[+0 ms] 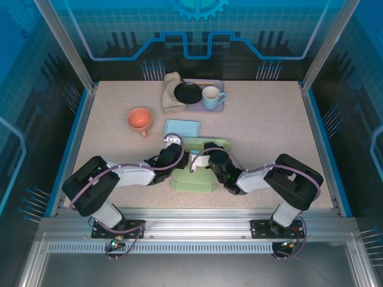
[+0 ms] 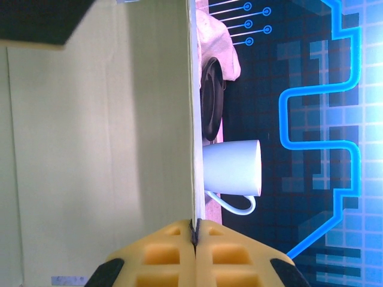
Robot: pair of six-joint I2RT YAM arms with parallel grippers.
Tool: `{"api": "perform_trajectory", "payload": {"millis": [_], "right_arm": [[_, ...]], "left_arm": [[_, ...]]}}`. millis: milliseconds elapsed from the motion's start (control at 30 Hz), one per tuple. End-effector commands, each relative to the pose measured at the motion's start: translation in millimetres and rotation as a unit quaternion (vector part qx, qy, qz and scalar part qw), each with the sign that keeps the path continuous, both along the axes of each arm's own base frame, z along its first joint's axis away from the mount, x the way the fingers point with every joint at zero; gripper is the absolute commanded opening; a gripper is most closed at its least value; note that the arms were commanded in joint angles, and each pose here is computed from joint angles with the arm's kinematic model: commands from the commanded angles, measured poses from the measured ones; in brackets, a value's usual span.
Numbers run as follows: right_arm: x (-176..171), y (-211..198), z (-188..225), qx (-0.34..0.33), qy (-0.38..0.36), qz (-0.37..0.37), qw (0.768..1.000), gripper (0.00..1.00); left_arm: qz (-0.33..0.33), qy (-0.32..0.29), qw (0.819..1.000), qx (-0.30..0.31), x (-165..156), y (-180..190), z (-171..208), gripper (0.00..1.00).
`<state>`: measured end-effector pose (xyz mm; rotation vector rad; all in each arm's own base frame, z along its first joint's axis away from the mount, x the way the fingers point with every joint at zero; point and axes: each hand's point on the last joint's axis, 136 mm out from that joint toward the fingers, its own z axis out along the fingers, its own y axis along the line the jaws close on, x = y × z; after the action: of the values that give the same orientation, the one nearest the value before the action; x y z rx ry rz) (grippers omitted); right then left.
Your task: Fold the paper box
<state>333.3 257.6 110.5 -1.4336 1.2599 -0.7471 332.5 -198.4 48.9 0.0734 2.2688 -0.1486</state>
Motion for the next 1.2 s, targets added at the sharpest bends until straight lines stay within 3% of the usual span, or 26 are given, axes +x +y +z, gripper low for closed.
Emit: {"api": "perform_trajectory", "payload": {"millis": [0, 167, 333, 567, 633, 700, 733, 800, 867, 933, 1033, 1167], "right_arm": [[-7, -7, -23, -0.016, 0.043, 0.006, 0.999, 0.00], [-8, -5, -21, -0.008, 0.049, 0.008, 0.999, 0.02], [-11, -4, -20, 0.008, 0.064, 0.010, 0.998, 0.08], [-28, 0, 13, 0.081, 0.106, 0.020, 0.991, 0.25], [-36, -1, 30, 0.131, 0.122, 0.013, 0.984, 0.27], [-42, -6, 49, 0.190, 0.132, -0.002, 0.973, 0.36], [-45, -11, 61, 0.231, 0.138, -0.019, 0.963, 0.46], [-45, -27, 84, 0.315, 0.155, -0.071, 0.934, 0.49], [-43, -49, 102, 0.407, 0.167, -0.138, 0.888, 0.52], [-43, -71, 108, 0.489, 0.197, -0.209, 0.823, 0.52], [-47, -88, 103, 0.550, 0.239, -0.286, 0.748, 0.53], [-53, -64, 88, 0.585, 0.317, -0.291, 0.688, 0.56]], "left_arm": [[0.021, -0.026, 0.999, 0.019, 18, 2, 7, 0.53], [0.062, -0.042, 0.997, 0.023, 21, 14, 8, 0.30], [0.040, -0.056, 0.998, 0.006, 21, 7, 7, 0.16], [0.046, -0.056, 0.997, 0.022, 18, 15, -2, 0.13], [0.051, -0.055, 0.997, 0.025, 17, 17, -5, 0.13], [0.053, -0.053, 0.997, 0.022, 16, 18, -7, 0.13], [0.052, -0.052, 0.997, 0.020, 15, 17, -9, 0.13], [0.052, -0.049, 0.997, 0.018, 14, 16, -11, 0.13], [0.047, -0.048, 0.998, 0.017, 12, 14, -12, 0.13], [0.043, -0.045, 0.998, 0.016, 9, 12, -12, 0.13], [0.037, -0.046, 0.998, 0.011, 4, 9, -10, 0.13], [0.029, -0.051, 0.998, 0.003, -3, 3, -6, 0.13]]}}
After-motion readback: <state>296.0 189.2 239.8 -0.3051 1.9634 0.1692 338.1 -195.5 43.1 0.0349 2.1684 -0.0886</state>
